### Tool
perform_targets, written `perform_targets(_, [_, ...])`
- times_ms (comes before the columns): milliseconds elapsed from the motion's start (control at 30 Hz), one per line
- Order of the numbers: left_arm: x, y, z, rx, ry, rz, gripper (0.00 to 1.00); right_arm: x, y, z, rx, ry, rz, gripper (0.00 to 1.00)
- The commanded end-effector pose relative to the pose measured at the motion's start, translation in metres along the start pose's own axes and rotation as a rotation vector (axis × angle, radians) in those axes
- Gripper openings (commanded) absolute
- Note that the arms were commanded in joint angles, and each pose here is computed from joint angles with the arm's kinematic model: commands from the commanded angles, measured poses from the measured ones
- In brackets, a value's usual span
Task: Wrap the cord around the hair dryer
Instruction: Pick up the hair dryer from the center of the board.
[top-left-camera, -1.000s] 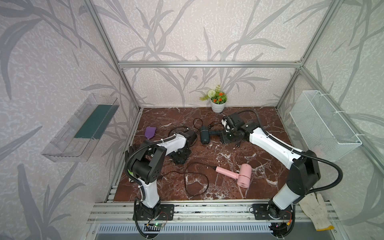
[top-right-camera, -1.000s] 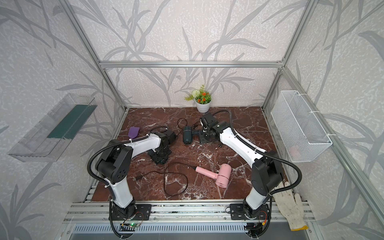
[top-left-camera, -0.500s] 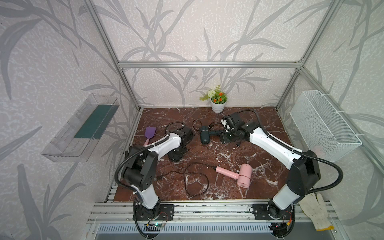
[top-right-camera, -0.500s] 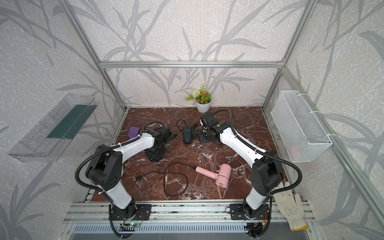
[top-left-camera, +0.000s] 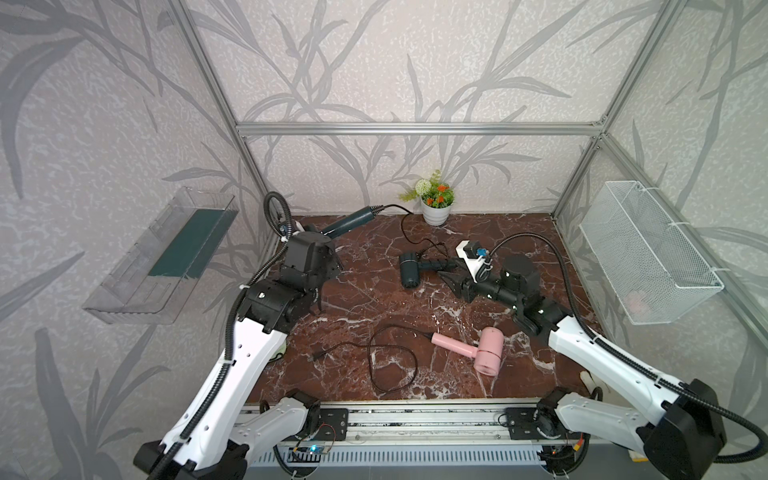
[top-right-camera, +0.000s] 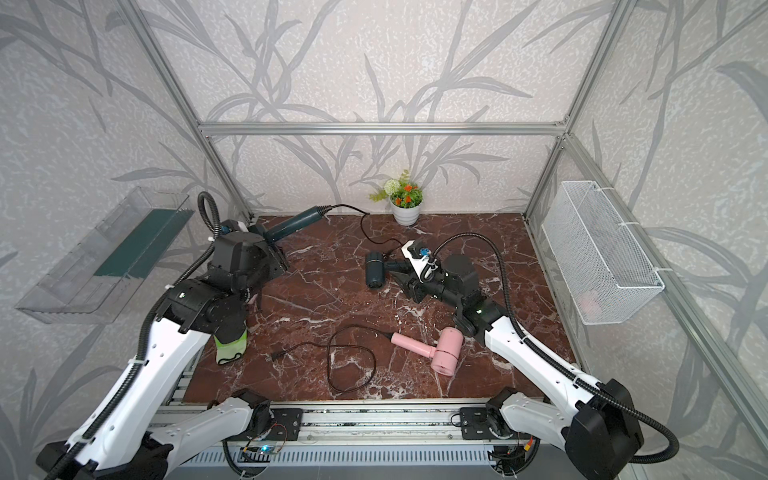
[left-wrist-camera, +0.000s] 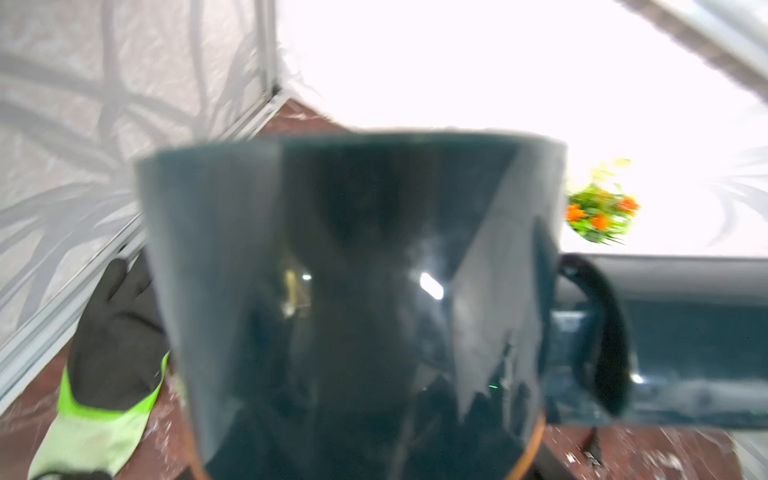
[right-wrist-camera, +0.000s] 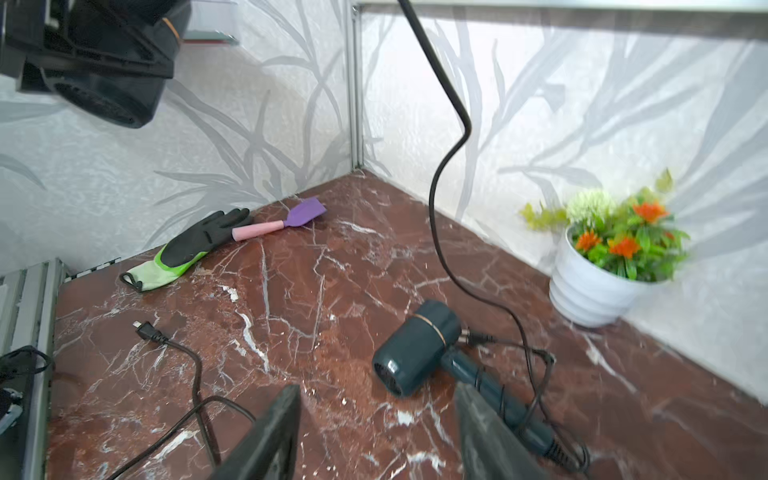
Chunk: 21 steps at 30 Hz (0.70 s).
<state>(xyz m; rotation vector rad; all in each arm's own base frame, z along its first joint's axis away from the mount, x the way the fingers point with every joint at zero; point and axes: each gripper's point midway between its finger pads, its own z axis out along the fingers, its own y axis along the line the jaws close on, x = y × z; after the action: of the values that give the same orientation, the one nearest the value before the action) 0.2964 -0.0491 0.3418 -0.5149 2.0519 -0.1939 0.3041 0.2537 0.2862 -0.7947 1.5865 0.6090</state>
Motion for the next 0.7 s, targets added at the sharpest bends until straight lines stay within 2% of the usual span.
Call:
perform_targets(0, [-0.042, -0.048, -0.031, 0.246, -0.104, 0.060, 0.00, -0.047, 0.006, -0.010, -0.036, -0.249, -0.222, 0.63])
perform_targets(67, [-0.055, -0.065, -0.045, 0.335, -0.125, 0.061, 0.00, -0.047, 0.001, -0.013, -0.020, -0.279, -0.266, 0.64])
perform_targets(167, [-0.071, -0.087, -0.059, 0.424, -0.134, 0.052, 0.00, -0.035, -0.019, -0.013, 0.029, -0.264, -0.262, 0.66])
perform_targets(367, [-0.082, -0.137, -0.047, 0.586, -0.094, -0.009, 0.00, -0.017, -0.053, -0.021, 0.144, -0.278, -0.208, 0.68])
perform_targets(467, [-0.096, -0.165, -0.043, 0.694, -0.124, -0.036, 0.00, -0.010, -0.054, -0.025, 0.156, -0.259, -0.207, 0.68])
perform_targets(667, [-0.126, -0.199, -0.066, 0.816, -0.141, -0.060, 0.00, 0.005, -0.064, -0.043, 0.202, -0.231, -0.230, 0.69])
